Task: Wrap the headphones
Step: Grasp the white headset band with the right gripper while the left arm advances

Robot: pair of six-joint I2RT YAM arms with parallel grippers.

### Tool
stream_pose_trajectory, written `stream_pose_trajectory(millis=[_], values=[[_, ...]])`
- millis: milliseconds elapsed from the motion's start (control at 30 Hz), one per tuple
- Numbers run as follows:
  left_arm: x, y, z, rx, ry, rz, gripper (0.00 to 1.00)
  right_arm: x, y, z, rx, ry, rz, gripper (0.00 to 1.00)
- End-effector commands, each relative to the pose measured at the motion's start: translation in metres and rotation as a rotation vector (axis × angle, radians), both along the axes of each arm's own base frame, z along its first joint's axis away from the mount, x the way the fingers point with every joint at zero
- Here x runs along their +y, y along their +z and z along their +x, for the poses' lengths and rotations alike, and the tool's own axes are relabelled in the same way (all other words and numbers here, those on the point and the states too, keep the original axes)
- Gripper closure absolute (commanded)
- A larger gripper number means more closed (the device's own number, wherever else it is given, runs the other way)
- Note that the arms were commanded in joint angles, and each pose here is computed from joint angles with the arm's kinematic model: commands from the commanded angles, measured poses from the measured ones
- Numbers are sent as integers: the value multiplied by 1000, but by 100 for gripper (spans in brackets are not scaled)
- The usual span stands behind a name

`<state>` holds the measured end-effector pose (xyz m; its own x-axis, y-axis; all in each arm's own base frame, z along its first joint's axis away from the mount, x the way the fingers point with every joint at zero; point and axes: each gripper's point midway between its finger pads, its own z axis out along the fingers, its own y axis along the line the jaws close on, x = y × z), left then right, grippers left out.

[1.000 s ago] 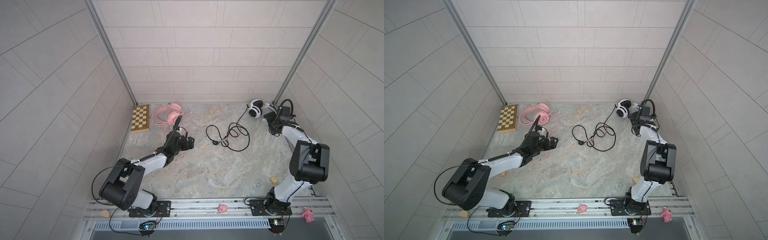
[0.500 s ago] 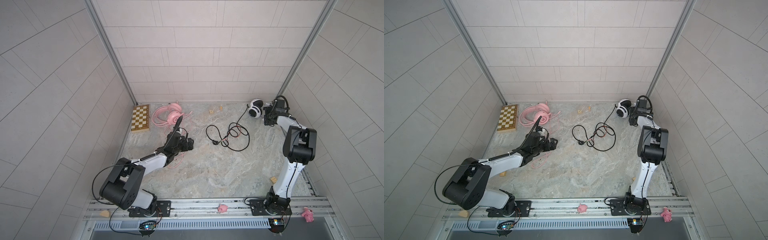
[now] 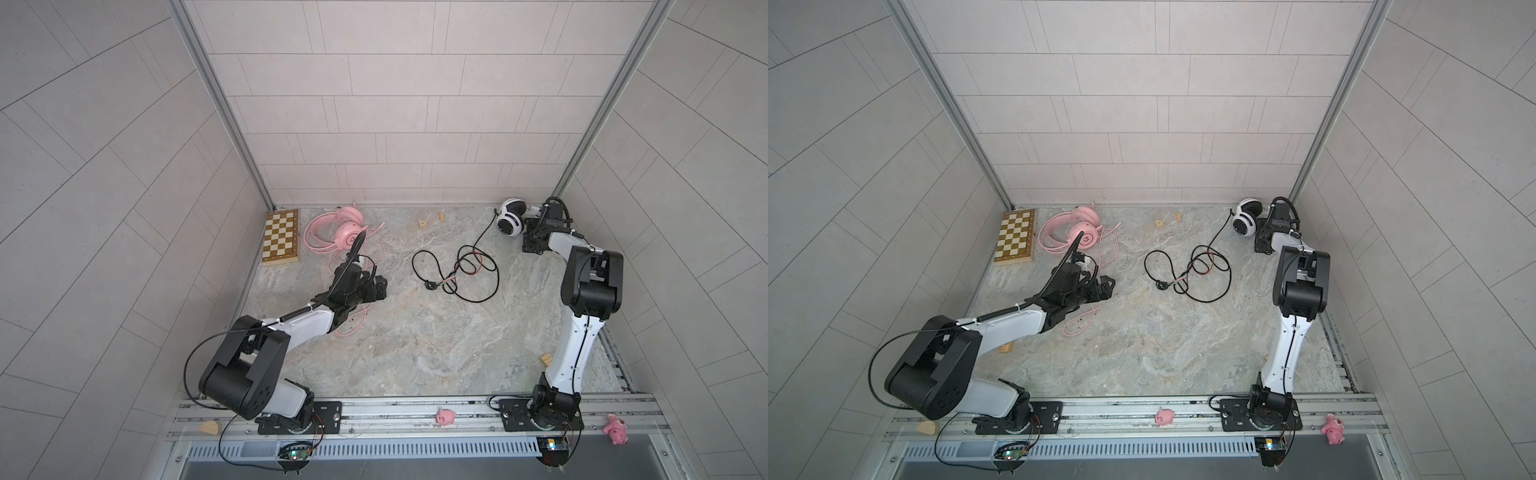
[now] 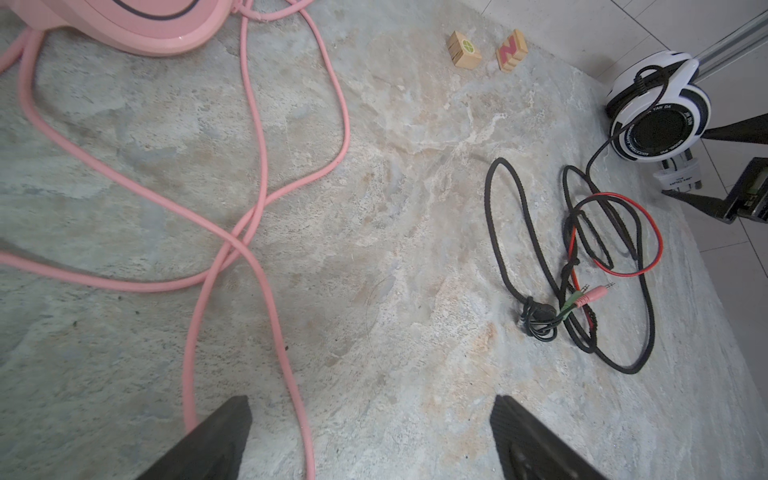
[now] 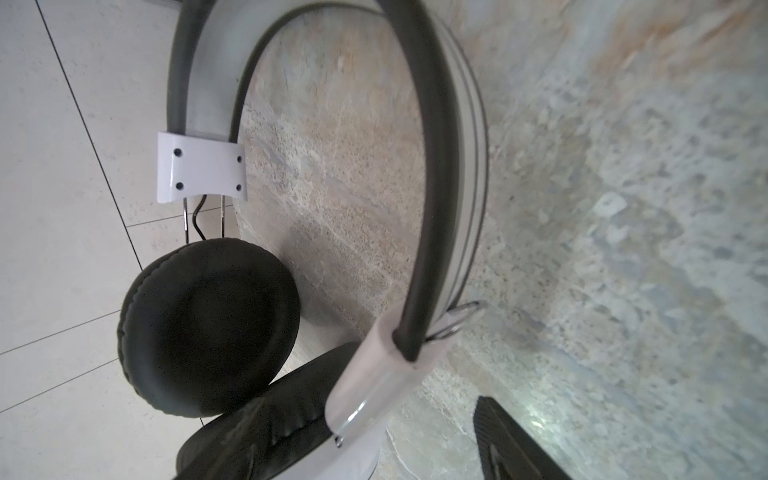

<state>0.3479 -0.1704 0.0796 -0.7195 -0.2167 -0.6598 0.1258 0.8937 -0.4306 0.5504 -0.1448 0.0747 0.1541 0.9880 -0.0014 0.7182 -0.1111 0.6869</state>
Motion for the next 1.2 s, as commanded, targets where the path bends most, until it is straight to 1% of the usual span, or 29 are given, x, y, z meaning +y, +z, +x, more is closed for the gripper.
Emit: stream_pose_trajectory(millis=[0,233,367,533,800,933,1033,1167], values=[[-4,11,6,-31,-11,3,4,-9,-21,-11,51,-63,38,21],[-6,10,6,-23,-18,-2,4,-13,-43,-10,65,-74,78,23],[-6,9,7,-23,-17,2,4,-14,-44,-9,61,-78,76,30],[-7,8,7,-19,-20,-1,4,-16,-46,-11,66,-74,67,48],[-7,8,7,-18,-20,2,3,-15,-25,-13,4,-55,28,75],[-7,8,7,-16,-21,-2,4,-25,4,-28,-14,-69,-92,84],[-7,7,7,-12,-19,-3,4,-30,38,-31,-30,-8,-225,90],[-8,9,7,-16,-22,-7,3,-28,89,-42,-56,79,-431,95]])
